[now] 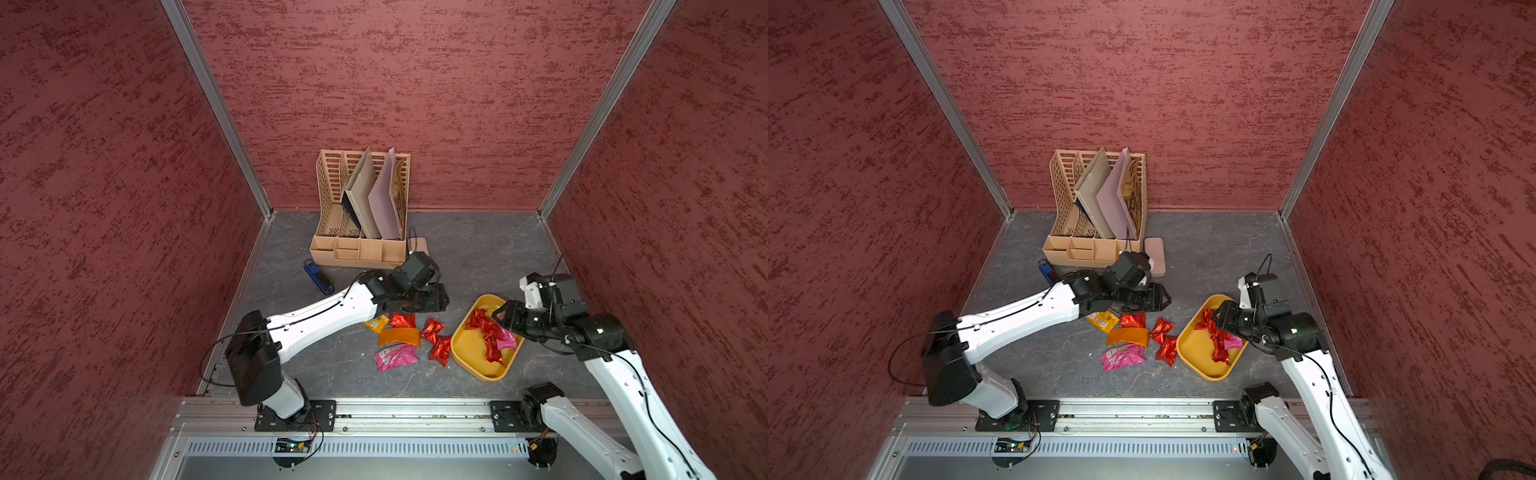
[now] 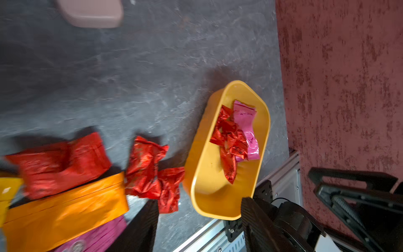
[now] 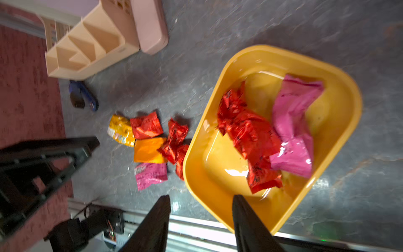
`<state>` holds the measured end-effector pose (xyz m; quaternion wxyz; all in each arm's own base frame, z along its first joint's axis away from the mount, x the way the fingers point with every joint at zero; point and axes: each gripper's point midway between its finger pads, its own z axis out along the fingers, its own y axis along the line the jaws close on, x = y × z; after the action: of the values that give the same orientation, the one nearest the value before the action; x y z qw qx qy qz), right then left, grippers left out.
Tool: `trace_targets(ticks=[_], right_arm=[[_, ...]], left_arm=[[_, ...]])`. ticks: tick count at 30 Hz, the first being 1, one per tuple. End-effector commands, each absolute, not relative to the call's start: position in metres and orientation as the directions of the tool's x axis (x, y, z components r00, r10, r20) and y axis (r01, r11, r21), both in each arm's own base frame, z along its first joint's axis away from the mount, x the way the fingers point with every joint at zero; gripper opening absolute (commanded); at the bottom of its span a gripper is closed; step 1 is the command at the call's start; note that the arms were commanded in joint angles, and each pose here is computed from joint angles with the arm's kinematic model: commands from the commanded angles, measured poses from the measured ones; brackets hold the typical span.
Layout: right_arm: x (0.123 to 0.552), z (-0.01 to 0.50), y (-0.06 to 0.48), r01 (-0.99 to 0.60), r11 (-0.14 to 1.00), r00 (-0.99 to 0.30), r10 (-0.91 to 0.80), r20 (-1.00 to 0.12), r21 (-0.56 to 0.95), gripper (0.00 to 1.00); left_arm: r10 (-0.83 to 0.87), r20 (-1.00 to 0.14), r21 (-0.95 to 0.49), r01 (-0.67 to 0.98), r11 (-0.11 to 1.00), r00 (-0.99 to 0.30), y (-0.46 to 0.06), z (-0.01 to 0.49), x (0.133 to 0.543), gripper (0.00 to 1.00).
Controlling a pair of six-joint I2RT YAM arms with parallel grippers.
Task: Put the tea bags into the storage box
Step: Pick up the tea bag from the center of the board.
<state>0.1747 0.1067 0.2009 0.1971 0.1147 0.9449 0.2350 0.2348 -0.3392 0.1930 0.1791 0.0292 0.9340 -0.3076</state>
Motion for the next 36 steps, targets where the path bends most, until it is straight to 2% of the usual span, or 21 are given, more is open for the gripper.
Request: trace_targets(ticks=[1, 9, 14, 19, 27, 31, 36], right_arm=[[0.162, 0.186, 0.118, 0.198, 0.877, -0.901, 0.339, -0.271, 0.439, 0.51], [0.148, 0.173, 0.216, 0.070, 0.951, -0.949, 0.157, -0.274, 0.301, 0.54], [0.143, 0.141, 0.255, 0.096, 0.981, -0.960, 0.136, -0.245, 0.167, 0.55], [0.143, 0.124, 0.253, 0.187, 0.971, -0.942, 0.220, -0.253, 0.150, 0.57], [0.144, 0.083, 0.271, 0.165, 0.978, -0.957, 0.190, -0.217, 0.126, 0.58], [0.140, 0.070, 0.245, 0.250, 0.967, -0.940, 0.253, -0.230, 0.043, 0.55], [0.141, 0.057, 0.227, 0.272, 0.962, -0.936, 0.263, -0.234, -0.002, 0.55]], left_arm=[[-0.109, -0.337, -0.554, 0.103, 0.826, -0.935, -0.301, 0.181, 0.229, 0.64], [-0.228, -0.299, -0.580, -0.013, 0.814, -0.927, -0.206, 0.171, 0.206, 0.67], [-0.233, -0.268, -0.567, -0.043, 0.823, -0.935, -0.176, 0.154, 0.190, 0.67], [-0.242, -0.251, -0.573, -0.058, 0.817, -0.937, -0.164, 0.148, 0.174, 0.67], [-0.296, -0.228, -0.545, -0.130, 0.828, -0.928, -0.145, 0.127, 0.164, 0.67], [-0.318, -0.233, -0.537, -0.151, 0.830, -0.919, -0.138, 0.127, 0.161, 0.67], [-0.362, -0.229, -0.549, -0.187, 0.815, -0.904, -0.131, 0.125, 0.155, 0.67]])
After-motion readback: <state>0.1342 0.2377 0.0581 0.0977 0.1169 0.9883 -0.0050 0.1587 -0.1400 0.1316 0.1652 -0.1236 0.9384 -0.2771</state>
